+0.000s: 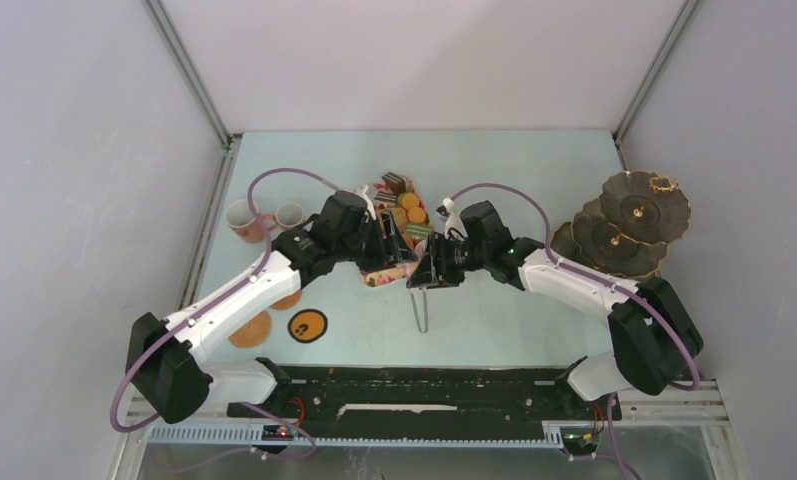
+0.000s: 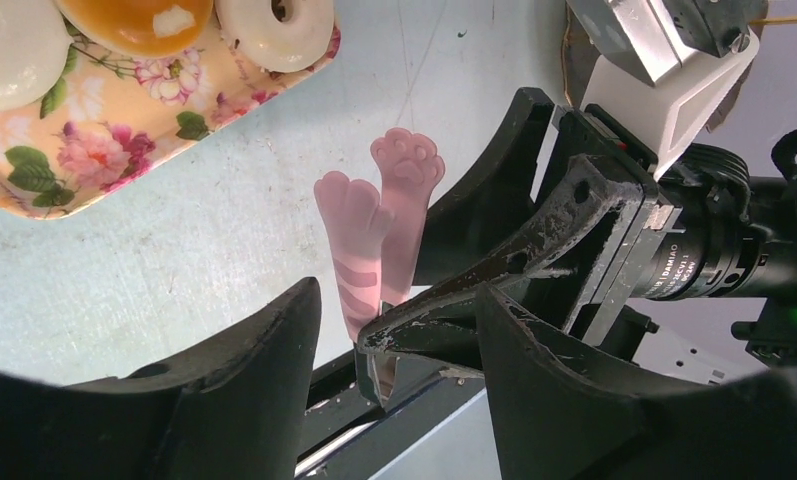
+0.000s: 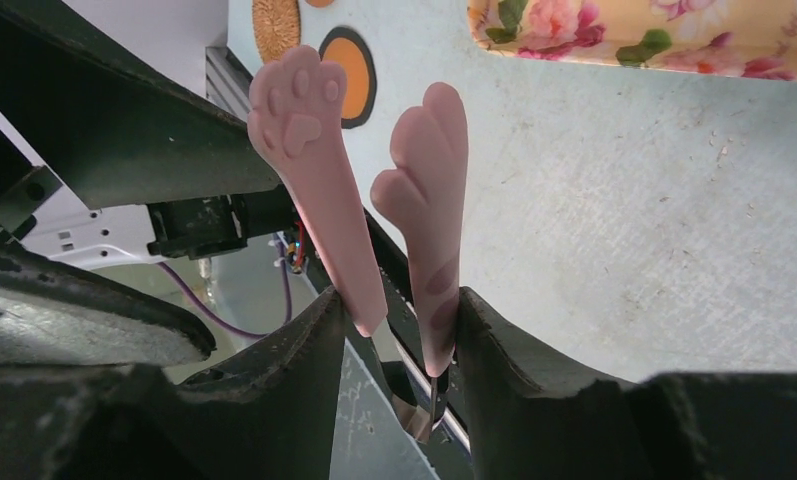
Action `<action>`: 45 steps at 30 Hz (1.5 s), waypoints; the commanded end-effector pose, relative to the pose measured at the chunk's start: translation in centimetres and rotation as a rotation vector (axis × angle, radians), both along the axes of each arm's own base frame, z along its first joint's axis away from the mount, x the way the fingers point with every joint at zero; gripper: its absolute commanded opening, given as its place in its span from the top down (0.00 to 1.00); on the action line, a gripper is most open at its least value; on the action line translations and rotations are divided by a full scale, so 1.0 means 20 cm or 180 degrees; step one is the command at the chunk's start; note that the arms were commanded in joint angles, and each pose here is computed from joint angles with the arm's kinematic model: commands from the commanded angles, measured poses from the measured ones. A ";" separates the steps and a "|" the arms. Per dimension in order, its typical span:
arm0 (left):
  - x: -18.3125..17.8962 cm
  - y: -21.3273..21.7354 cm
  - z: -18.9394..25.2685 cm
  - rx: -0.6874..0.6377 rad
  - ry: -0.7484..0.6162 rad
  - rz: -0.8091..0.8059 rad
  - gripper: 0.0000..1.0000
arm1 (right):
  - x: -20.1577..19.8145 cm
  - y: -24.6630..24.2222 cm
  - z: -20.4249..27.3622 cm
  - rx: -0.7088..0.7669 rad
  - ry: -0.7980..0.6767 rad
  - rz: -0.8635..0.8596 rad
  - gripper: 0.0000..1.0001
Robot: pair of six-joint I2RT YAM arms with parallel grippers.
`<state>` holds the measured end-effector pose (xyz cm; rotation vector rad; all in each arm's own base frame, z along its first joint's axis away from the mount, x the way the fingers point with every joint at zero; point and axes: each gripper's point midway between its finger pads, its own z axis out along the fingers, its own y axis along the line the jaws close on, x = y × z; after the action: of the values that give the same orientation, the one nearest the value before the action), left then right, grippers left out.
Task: Serve the afternoon tea
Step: Pick up the clamp from the center of the board.
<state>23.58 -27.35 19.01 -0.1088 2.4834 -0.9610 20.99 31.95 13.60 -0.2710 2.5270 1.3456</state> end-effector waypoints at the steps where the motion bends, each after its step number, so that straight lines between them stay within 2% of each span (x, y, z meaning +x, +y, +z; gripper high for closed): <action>1: 0.03 -0.02 0.02 -0.0057 -0.0094 0.0032 0.36 | 0.06 0.07 0.14 0.0289 -0.0065 -0.0002 0.55; 18: 0.07 0.00 -0.04 -0.0224 0.0072 0.0234 0.39 | 0.08 0.10 0.25 0.0621 0.0059 -0.0013 0.54; 24: 0.09 -0.02 -0.04 -0.0263 0.0121 0.0250 0.58 | 0.08 0.10 0.27 0.0652 0.0086 -0.0054 0.51; 26: 0.10 -0.02 -0.03 -0.0320 0.0155 0.0287 0.62 | 0.08 0.10 0.26 0.0644 0.0098 -0.0056 0.49; 29: 0.12 -0.03 -0.02 -0.0413 0.0223 0.0320 0.76 | 0.08 0.09 0.27 0.0628 0.0069 -0.0071 0.46; 30: 0.12 -0.04 -0.02 -0.0436 0.0259 0.0350 0.81 | 0.08 0.08 0.26 0.0583 0.0053 -0.0103 0.43; 34: 0.13 -0.02 -0.02 -0.0591 0.0485 0.0574 0.99 | 0.10 -0.01 0.24 0.0196 -0.0230 -0.0403 0.21; 36: 0.14 -0.01 -0.03 -0.0682 0.0630 0.0736 1.00 | 0.10 -0.03 0.25 0.0025 -0.0505 -0.0477 0.04; 37: 0.14 -0.01 -0.04 -0.0716 0.0706 0.0809 1.00 | 0.10 -0.04 0.26 -0.0061 -0.0645 -0.0506 0.01; 41: 0.15 -0.01 -0.04 -0.0810 0.0931 0.1073 1.00 | 0.08 -0.07 0.31 -0.0428 -0.1160 -0.0585 0.00; 45: 0.16 0.00 -0.03 -0.0934 0.1169 0.1321 1.00 | 0.11 -0.12 0.29 -0.0787 -0.1403 -0.0804 0.00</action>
<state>26.46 -27.22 17.86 -0.7206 2.4826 -1.1335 20.74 31.57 18.95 -0.2893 2.3246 1.0565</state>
